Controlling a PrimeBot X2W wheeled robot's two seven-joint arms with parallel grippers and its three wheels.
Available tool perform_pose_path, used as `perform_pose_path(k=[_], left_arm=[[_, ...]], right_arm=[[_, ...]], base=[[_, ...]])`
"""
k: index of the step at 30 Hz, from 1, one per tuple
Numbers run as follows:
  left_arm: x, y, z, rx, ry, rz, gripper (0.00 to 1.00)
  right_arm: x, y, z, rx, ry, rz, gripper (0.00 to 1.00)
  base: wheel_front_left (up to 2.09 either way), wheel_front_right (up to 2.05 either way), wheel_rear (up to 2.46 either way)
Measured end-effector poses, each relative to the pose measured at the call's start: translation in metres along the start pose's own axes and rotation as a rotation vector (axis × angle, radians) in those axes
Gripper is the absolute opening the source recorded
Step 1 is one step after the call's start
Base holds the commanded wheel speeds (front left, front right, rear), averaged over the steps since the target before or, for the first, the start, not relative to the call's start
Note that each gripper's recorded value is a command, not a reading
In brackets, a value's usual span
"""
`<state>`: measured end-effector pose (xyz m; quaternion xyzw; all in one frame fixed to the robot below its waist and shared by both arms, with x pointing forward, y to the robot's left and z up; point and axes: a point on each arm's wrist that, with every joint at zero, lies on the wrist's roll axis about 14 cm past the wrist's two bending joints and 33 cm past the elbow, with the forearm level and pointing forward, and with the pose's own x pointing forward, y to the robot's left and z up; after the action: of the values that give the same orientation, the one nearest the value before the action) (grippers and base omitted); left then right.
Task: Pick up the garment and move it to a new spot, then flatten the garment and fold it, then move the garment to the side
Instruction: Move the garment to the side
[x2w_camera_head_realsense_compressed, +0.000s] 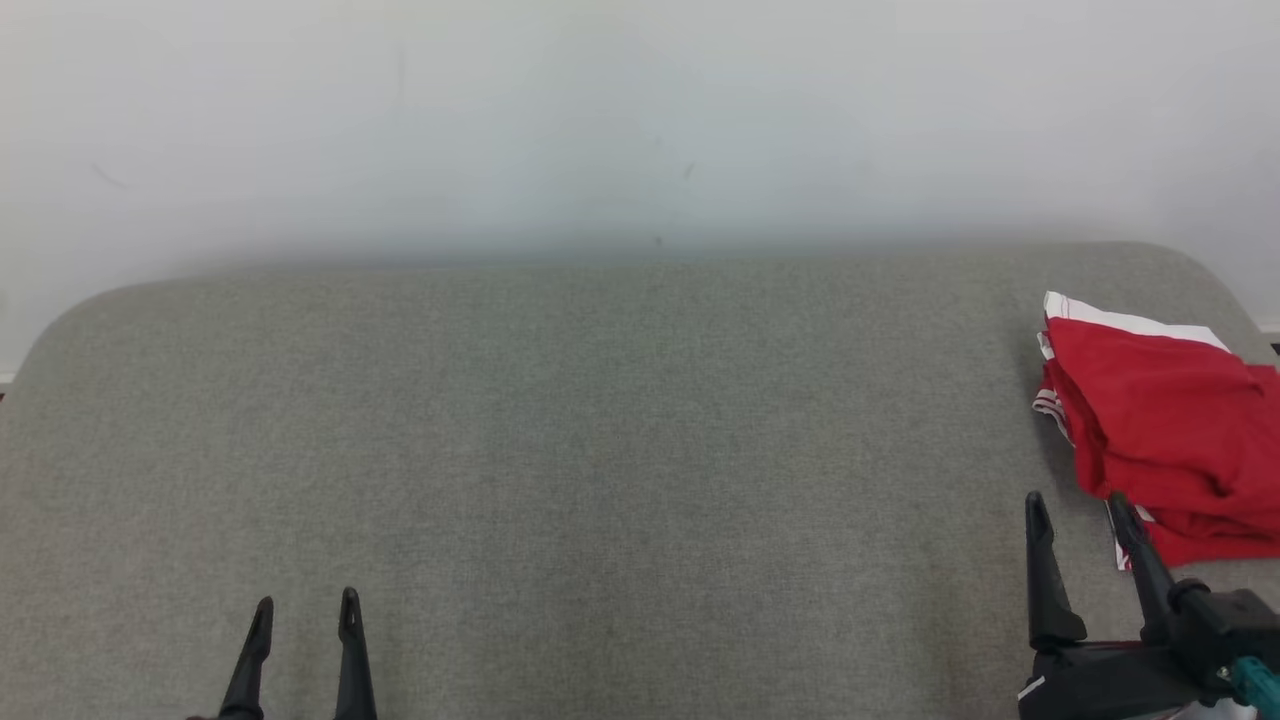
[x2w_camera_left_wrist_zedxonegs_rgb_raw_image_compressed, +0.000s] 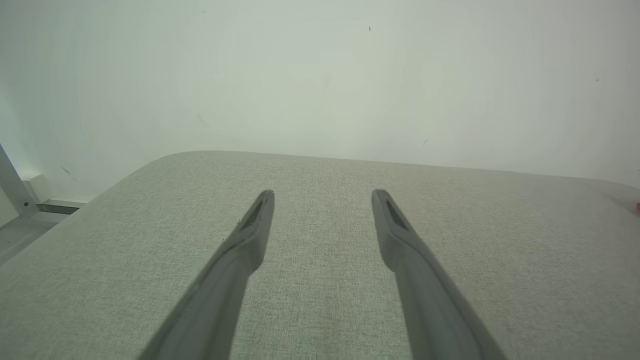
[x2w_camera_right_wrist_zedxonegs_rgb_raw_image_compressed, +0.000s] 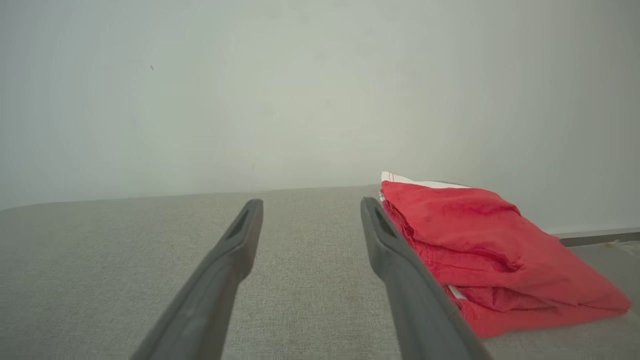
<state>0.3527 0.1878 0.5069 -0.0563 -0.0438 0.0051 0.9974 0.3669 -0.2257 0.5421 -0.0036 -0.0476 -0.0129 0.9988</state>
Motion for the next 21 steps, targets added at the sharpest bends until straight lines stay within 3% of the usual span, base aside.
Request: perform_pose_path(k=[21], left_arm=[[-0.008, -0.005, -0.007, 0.021, 0.025, -0.031, 1.00]], right_arm=[[-0.024, 0.022, -0.043, 0.077, 0.101, 0.019, 1.00]], base=[[0.00, 0.00, 0.00]])
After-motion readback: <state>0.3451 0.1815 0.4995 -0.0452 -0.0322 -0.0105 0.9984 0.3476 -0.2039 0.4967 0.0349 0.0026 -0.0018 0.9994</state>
